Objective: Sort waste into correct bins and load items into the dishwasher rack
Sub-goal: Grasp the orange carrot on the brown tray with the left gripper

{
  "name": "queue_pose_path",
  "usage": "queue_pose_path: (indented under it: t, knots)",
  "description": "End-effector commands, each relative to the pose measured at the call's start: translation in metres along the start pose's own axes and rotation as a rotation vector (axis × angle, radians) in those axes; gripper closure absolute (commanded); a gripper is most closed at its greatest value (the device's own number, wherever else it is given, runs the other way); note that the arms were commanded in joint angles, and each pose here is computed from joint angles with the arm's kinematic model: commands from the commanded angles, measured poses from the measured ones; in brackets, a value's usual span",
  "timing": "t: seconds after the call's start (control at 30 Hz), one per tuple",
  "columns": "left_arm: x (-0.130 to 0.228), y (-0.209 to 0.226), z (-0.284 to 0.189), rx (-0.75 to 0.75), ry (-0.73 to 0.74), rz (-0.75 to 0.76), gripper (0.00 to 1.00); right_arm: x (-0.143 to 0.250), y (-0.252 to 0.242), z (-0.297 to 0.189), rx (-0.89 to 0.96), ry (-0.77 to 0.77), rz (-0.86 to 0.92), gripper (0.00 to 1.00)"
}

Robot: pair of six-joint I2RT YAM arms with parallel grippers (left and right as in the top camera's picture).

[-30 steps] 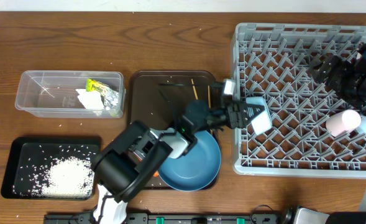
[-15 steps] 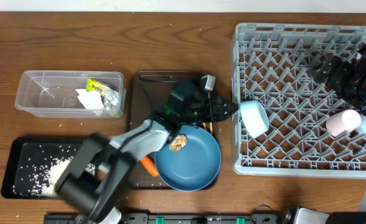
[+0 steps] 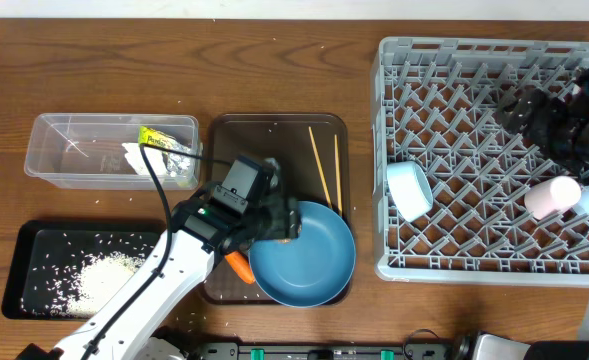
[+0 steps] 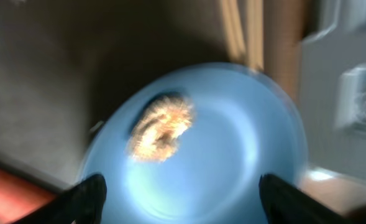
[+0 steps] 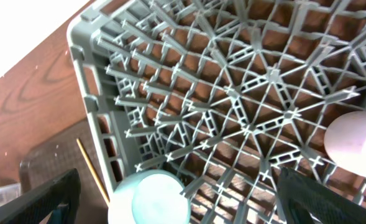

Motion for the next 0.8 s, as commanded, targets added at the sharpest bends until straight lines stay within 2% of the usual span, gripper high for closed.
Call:
queue_pose_path:
  t: [0.0, 0.23, 0.37, 0.53, 0.57, 0.7, 0.77]
  knots:
    - [0.012, 0.022, -0.001, -0.133, 0.053, 0.058, 0.30, 0.004, 0.008, 0.002, -0.010, 0.010, -0.039, 0.06]
    - [0.024, 0.037, -0.004, -0.218, 0.100, 0.047, 0.30, 0.005, 0.010, 0.002, -0.012, 0.013, -0.043, 0.06]
    - [0.026, 0.066, -0.013, -0.406, 0.064, -0.123, 0.30, 0.005, 0.010, 0.003, -0.011, 0.015, -0.043, 0.06]
    - [0.022, 0.079, -0.016, -0.432, 0.028, -0.271, 0.32, 0.005, 0.010, 0.003, -0.011, 0.015, -0.043, 0.06]
    - [0.022, 0.082, -0.016, -0.437, 0.023, -0.314, 0.29, 0.006, 0.010, 0.003, -0.011, 0.016, -0.043, 0.06]
    - [0.034, 0.099, -0.009, -0.470, 0.004, -0.545, 0.01, 0.006, 0.009, 0.003, -0.009, 0.020, -0.041, 0.06]
    - [0.044, 0.105, 0.000, -0.473, 0.008, -0.640, 0.01, 0.007, 0.009, 0.003, -0.008, 0.022, -0.041, 0.06]
Point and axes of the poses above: each gripper's point midway between its finger pads, its own z axis out along the fingers, its own y axis along the line the jaws close on, x = y × z, the point moved 3 cm from there along -z, back along the fingers, and after that the axes turned 6 degrees about z, right-handed, at the moved point
